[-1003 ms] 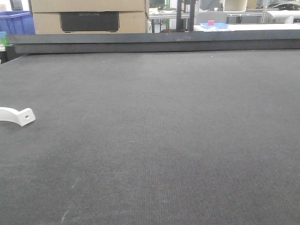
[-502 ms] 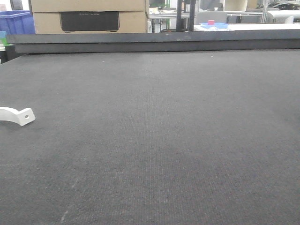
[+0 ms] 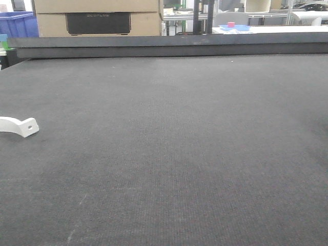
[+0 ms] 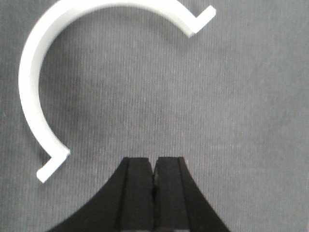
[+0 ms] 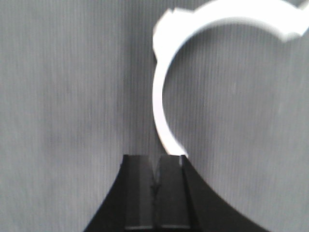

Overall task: Grab PVC pipe and place in blue bin
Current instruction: 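Close left and right grippers on the two ends of the clamp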

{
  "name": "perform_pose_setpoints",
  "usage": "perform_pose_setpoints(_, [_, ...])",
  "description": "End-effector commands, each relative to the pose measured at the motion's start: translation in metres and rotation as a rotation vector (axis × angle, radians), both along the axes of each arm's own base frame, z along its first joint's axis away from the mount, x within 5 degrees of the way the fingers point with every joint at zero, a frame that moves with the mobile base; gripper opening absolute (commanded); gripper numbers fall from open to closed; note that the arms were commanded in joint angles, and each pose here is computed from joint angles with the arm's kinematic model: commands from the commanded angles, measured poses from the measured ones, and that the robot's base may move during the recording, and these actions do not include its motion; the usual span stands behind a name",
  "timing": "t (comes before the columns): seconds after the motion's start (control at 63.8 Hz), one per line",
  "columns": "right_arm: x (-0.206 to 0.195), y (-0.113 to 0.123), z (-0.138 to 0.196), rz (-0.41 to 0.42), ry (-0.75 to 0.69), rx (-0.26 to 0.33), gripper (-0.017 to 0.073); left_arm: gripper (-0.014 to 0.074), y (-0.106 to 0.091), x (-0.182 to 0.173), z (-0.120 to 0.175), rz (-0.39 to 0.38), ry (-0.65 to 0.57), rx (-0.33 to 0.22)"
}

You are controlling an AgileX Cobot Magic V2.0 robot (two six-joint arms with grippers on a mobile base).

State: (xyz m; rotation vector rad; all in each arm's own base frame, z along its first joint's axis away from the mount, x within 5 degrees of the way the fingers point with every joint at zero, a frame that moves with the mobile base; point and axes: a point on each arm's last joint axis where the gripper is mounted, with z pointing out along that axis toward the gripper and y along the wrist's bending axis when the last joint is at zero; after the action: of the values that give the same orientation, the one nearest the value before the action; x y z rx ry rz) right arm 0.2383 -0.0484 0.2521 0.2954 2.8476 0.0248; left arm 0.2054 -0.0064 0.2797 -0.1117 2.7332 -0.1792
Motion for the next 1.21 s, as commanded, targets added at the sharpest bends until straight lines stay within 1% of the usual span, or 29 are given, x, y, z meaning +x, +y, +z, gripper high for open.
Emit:
perform_pose_setpoints(0.0, [0.017,-0.006,-0.001,-0.001,0.052,0.009,-0.0125,-0.0111,-0.002,-0.001,0.001,0.001,0.017,-0.013])
perform_pose_setpoints(0.078, [0.029,-0.008,-0.005,0.002,0.099,0.021,-0.0033,-0.0111,-0.002,-0.002,0.001,0.0,0.026,-0.013])
perform_pose_setpoints(0.157, [0.04,-0.011,-0.015,0.003,0.149,0.033,0.0099,-0.0111,-0.002,-0.003,0.001,-0.001,0.033,-0.013])
perform_pose_setpoints(0.204, [0.044,-0.012,-0.023,0.003,0.177,0.039,0.0153,-0.0111,-0.002,-0.004,0.0,-0.002,0.042,-0.014])
perform_pose_setpoints(0.266, [0.046,-0.012,-0.028,0.002,0.19,0.042,0.0179,-0.0111,-0.002,-0.004,0.0,-0.004,0.05,-0.014])
perform_pose_setpoints(0.455, [0.053,-0.014,-0.042,0.001,0.211,0.046,0.0169,-0.0111,-0.002,-0.004,0.0,-0.004,0.051,-0.014])
perform_pose_setpoints(0.69, [0.057,-0.015,-0.048,0.0,0.208,0.045,0.0167,-0.0111,-0.002,-0.004,0.0,-0.003,0.047,-0.014])
perform_pose_setpoints(0.768, [0.057,-0.015,-0.048,0.0,0.204,0.044,0.0137,-0.0111,-0.002,-0.004,0.0,-0.003,0.043,-0.014])
perform_pose_setpoints(0.878, [0.057,-0.015,-0.049,-0.001,0.202,0.043,0.0066,-0.0111,-0.002,-0.003,0.001,-0.002,0.036,-0.014])
perform_pose_setpoints(0.956, [0.058,-0.015,-0.049,-0.002,0.201,0.047,0.0034,-0.0111,-0.002,-0.003,0.001,-0.002,0.036,-0.014])
perform_pose_setpoints(1.191, [0.059,-0.015,-0.056,-0.002,0.224,0.052,0.0025,-0.0111,-0.002,-0.003,0.001,-0.001,0.037,-0.015])
